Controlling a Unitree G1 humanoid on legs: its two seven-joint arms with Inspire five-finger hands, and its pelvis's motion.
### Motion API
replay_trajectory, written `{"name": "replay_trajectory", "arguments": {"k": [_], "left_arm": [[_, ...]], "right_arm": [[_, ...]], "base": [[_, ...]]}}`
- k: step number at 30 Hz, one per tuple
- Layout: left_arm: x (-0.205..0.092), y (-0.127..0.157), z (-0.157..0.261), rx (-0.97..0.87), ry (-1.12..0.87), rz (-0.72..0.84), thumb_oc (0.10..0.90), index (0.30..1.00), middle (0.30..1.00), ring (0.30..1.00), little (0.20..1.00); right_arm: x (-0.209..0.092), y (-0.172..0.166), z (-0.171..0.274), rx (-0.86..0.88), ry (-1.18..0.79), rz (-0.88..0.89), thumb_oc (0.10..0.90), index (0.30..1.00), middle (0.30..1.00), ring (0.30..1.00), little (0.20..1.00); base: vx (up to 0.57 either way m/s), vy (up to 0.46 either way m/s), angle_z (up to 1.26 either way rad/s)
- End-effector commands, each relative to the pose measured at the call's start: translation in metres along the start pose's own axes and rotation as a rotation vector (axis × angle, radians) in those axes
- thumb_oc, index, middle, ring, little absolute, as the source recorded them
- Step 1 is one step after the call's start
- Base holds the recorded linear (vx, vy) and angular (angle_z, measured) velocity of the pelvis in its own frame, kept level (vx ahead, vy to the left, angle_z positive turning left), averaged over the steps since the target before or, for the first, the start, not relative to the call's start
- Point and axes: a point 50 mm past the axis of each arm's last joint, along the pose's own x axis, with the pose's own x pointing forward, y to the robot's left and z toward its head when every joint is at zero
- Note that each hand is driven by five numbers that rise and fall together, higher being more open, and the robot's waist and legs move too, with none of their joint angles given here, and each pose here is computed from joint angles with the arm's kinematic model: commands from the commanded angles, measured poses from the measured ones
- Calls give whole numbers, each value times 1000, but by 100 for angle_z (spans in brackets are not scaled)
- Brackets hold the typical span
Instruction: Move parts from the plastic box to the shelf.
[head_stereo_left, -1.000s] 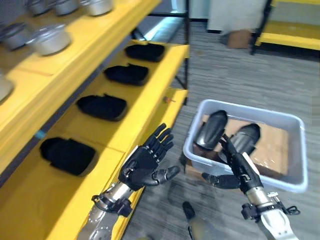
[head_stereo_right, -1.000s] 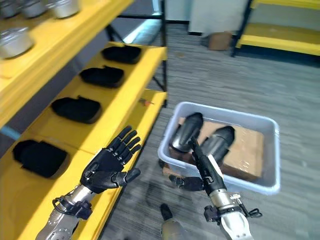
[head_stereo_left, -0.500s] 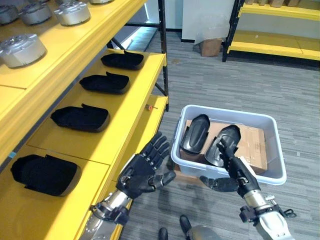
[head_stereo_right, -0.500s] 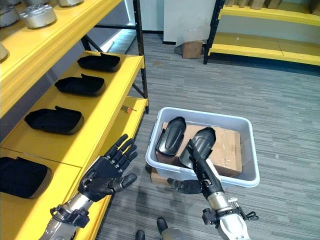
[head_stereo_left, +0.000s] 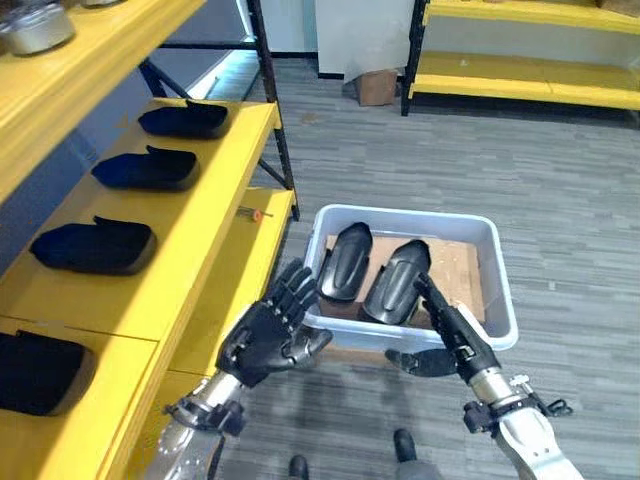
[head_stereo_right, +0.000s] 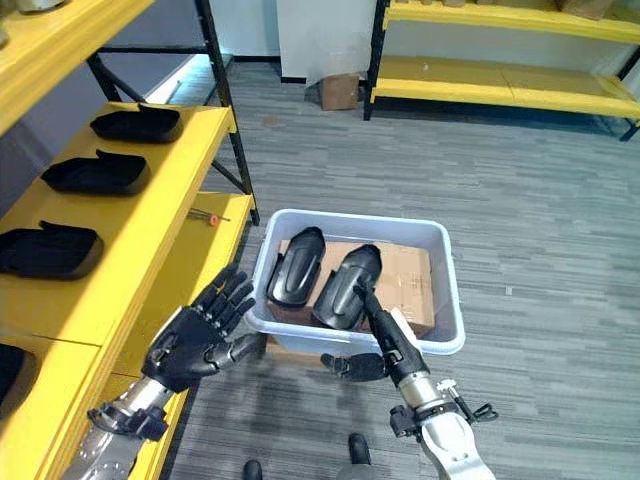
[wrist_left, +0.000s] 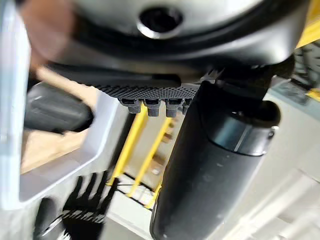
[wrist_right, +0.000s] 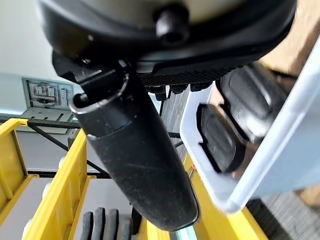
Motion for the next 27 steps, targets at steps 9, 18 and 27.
{"name": "replay_trajectory", "arguments": {"k": [9,18,27], "left_arm": [[22,-21,52,87,-214,-184,900,1000,1000,1000,1000],[29,-21,53,73,-215,-190,900,1000,1000,1000,1000],[34,-27,51,93,-199,-212,900,1000,1000,1000,1000]], "right_arm": [[13,-42,70,-537,-347,-107,900,1000,1000,1000,1000],[15,-50,75,-586,-363,-77,900,1000,1000,1000,1000],[8,-56,74,-451,-374,-172,900,1000,1000,1000,1000]], "base": [[138,-324,7],[87,-226,7],[45,3,4]]}}
